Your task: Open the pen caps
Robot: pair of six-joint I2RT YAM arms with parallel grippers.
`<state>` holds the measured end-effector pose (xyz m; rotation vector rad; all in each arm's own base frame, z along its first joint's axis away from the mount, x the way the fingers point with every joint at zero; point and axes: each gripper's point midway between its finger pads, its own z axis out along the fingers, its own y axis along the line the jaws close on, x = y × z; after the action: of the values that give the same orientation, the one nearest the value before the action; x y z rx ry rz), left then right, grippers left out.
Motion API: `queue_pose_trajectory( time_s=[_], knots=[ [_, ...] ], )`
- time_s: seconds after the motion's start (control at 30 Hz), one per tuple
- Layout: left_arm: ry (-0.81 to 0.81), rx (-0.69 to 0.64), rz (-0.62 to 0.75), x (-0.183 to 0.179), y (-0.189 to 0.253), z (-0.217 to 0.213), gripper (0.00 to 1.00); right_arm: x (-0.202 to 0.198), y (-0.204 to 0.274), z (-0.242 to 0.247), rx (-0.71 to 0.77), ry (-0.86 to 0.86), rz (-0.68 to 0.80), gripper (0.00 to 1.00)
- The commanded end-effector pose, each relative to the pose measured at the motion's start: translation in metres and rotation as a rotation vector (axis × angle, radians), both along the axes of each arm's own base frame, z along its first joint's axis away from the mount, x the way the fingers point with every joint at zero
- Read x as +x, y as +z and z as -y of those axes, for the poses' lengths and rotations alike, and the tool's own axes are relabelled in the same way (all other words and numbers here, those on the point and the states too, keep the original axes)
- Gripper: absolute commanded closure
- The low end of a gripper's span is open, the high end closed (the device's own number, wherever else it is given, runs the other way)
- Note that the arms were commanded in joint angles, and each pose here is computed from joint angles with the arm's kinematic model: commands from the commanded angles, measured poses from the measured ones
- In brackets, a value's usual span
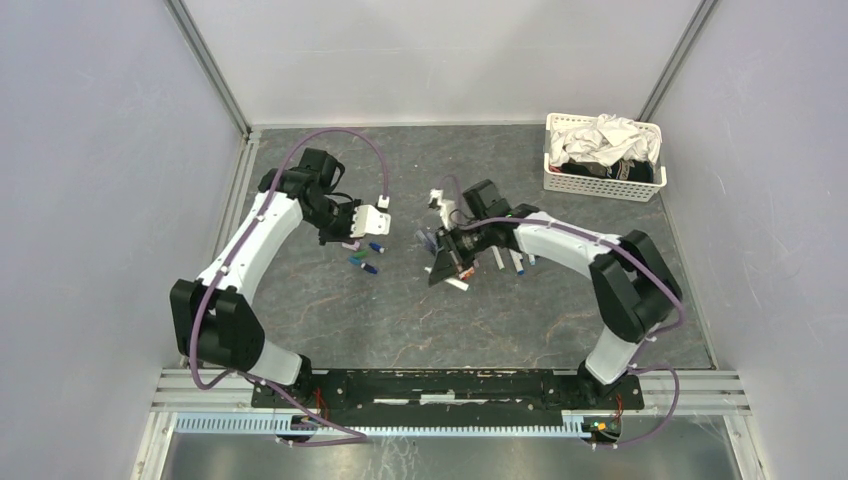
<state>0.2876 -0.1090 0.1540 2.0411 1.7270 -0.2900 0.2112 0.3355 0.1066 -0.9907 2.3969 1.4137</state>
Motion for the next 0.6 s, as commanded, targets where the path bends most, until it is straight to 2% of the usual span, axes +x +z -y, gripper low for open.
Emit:
queue_pose_trajectory(
  time_s=[0.0, 0.1, 0.3, 0.43, 0.47, 0.57],
  knots=[
    [0.018, -0.105, 0.019, 0.020, -0.008, 0.026, 0.98, 0.067, 0.016, 0.059, -0.116, -0.289, 0.205, 1.00],
    [0.052, -0.108, -0.022, 0.026, -0.033, 0.037, 0.98, 0.109, 0.018, 0.125, -0.271, -0.567, 0.316, 1.00],
    [0.138, -0.055, -0.083, 0.044, -0.082, 0.035, 0.98, 0.140, 0.018, 0.235, -0.463, -0.934, 0.423, 1.00],
    [0.157, -0.032, -0.114, 0.046, -0.098, 0.033, 0.98, 0.146, 0.002, 0.267, -0.549, -1.024, 0.437, 1.00],
    [0.159, -0.023, -0.113, 0.045, -0.101, 0.033, 0.96, 0.148, -0.003, 0.280, -0.611, -1.059, 0.453, 1.00],
    [0.157, -0.001, -0.115, 0.043, -0.110, 0.031, 0.91, 0.154, -0.013, 0.294, -0.674, -1.111, 0.476, 1.00]
  ],
)
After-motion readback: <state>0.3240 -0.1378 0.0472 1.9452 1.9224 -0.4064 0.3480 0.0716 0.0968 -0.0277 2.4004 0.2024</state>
